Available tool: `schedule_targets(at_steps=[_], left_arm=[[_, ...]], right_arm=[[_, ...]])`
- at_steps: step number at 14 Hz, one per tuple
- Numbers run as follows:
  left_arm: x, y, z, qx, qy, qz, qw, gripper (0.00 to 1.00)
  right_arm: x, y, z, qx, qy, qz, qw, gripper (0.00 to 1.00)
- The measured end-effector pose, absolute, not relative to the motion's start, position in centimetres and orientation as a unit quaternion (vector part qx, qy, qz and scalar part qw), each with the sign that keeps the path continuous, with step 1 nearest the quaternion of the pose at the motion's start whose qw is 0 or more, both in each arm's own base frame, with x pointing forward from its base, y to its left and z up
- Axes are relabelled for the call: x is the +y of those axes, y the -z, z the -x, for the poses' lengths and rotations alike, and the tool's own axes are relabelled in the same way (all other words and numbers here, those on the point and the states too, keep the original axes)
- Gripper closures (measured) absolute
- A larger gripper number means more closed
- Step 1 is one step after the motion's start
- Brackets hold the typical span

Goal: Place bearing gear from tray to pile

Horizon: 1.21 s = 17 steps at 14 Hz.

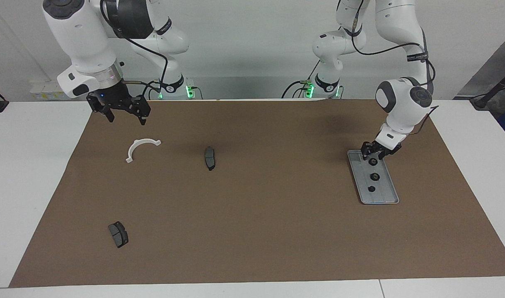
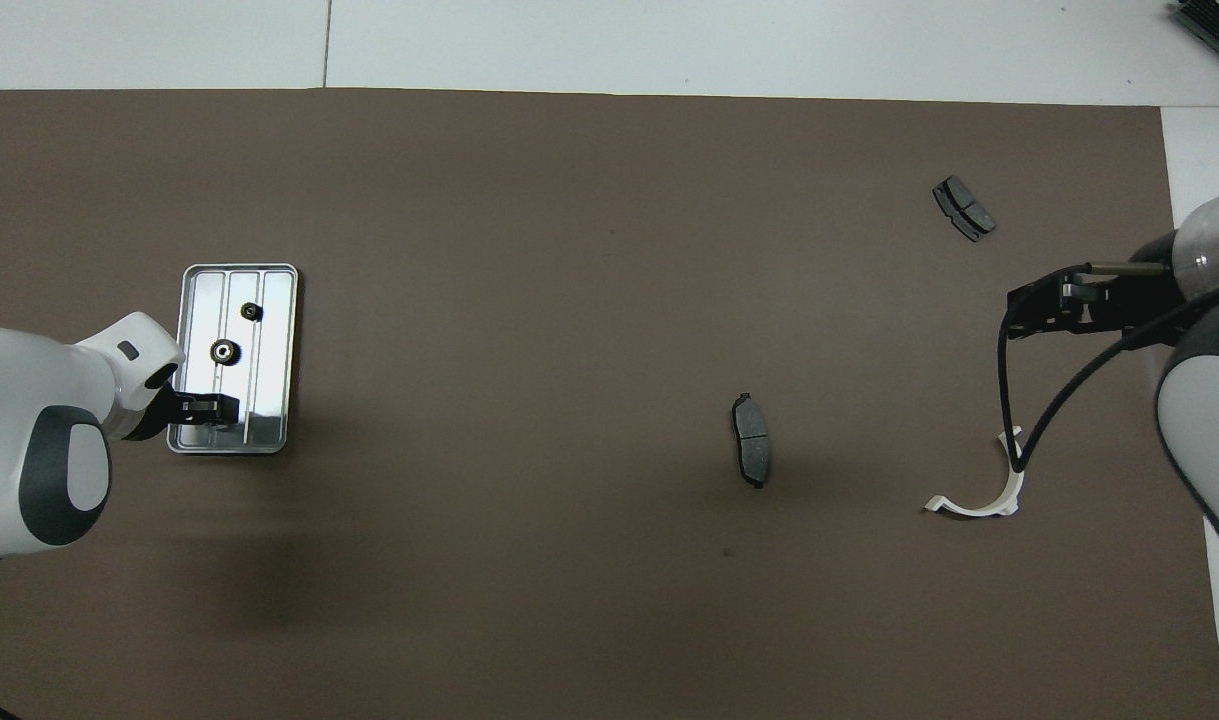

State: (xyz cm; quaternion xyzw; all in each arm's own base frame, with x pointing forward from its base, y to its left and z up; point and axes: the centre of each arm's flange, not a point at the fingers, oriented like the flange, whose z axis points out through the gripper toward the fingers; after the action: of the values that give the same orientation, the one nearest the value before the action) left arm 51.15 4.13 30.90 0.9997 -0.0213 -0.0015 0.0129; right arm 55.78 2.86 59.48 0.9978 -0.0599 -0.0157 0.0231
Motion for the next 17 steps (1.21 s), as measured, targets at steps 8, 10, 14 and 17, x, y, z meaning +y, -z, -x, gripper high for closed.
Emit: schedule_targets(at_steps=[8,10,14,17], left_arm=[[4.6,-30.2,-50.9,-0.017,-0.014,-1.000,0.011,0.70],[4.5,-30.3,-51.0,-0.019,-0.020,-1.000,0.010,0.70],[2.1,-33.2,-54.4,-0.040,-0.043,-0.998,0.012,0.70],[-5.5,-35.9,-56.8,-0.012,-0.044,-0.999,0.022,0.70]], right_arm=[[2.9,-59.5,-55.8,-0.060,0.016,-0.998,0.023,0.00],[2.9,-59.5,-55.8,-0.060,0.016,-0.998,0.023,0.00],[2.9,-59.5,-55.8,-0.060,0.016,-0.998,0.023,0.00],[2.9,-59.5,-55.8,-0.060,0.016,-0.998,0.023,0.00]])
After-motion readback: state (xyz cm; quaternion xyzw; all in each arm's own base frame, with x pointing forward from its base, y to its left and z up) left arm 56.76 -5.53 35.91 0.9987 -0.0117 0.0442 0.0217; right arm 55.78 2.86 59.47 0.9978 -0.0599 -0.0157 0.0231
